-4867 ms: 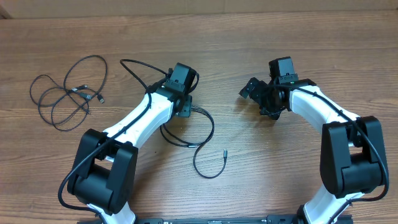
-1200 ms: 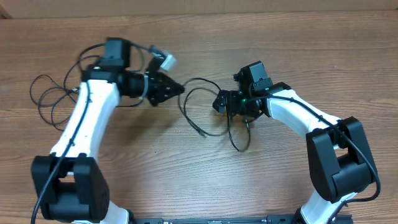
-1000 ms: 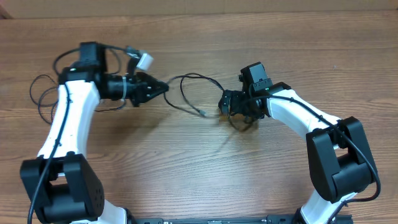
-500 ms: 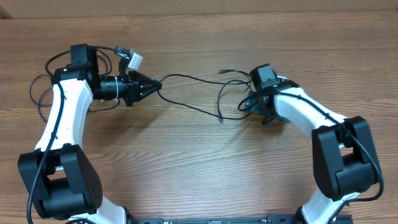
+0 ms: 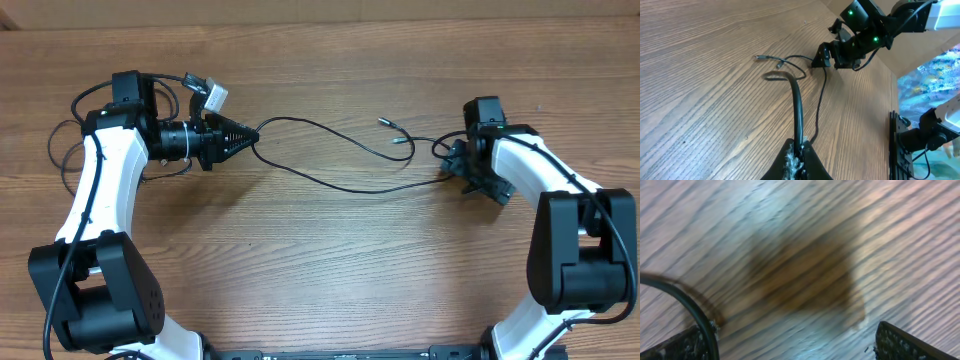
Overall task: Untangle cables
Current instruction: 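Stretch the cable between the left and right grippers, then move the right gripper toward the left gripper along the cable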
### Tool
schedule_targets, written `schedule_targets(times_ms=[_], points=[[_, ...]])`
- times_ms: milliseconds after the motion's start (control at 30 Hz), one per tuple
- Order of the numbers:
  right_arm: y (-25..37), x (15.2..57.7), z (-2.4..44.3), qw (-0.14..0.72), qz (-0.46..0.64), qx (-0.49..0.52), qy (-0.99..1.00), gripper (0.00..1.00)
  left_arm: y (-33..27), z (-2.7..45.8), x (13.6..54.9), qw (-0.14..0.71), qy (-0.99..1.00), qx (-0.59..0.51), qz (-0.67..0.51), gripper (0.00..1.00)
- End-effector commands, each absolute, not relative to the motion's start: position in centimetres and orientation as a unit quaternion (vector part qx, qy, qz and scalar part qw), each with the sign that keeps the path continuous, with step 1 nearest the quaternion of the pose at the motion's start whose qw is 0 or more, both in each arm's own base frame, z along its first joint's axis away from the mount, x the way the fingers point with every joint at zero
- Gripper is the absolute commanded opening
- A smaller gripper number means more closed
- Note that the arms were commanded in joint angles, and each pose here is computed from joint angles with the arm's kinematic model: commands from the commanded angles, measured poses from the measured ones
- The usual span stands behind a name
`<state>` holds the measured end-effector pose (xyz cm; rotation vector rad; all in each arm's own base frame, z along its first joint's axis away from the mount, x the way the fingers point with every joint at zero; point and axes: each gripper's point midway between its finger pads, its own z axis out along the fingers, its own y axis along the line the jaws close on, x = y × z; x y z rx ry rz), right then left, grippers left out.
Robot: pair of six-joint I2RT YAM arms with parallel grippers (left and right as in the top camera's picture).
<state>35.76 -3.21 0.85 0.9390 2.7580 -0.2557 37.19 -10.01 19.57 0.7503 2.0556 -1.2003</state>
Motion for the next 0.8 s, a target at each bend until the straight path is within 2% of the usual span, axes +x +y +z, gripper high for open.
schedule_targets(times_ms=[0, 167, 367, 533, 767], points=[[-4.0, 35.7, 0.9, 0.109, -0.089, 0.333, 0.932, 1.00, -9.7, 19.4, 37.4, 0.322, 0.779, 0.284, -0.456, 0.04], [-5.1, 35.9, 0.8, 0.111, -0.079, 0.353, 0.926, 1.00, -9.5, 19.0, 37.5, 0.317, 0.788, 0.281, -0.447, 0.04], [-5.8, 35.8, 0.5, 0.091, -0.015, 0.389, 0.917, 1.00, -9.3, 18.9, 37.8, 0.314, 0.794, 0.273, -0.443, 0.04], [-2.8, 35.8, 0.5, 0.057, 0.077, 0.387, 0.917, 1.00, -9.7, 18.7, 37.7, 0.311, 0.796, 0.280, -0.438, 0.04], [2.1, 35.0, 0.2, 0.022, 0.136, 0.347, 0.928, 1.00, -11.1, 17.6, 37.9, 0.290, 0.812, 0.290, -0.416, 0.12]])
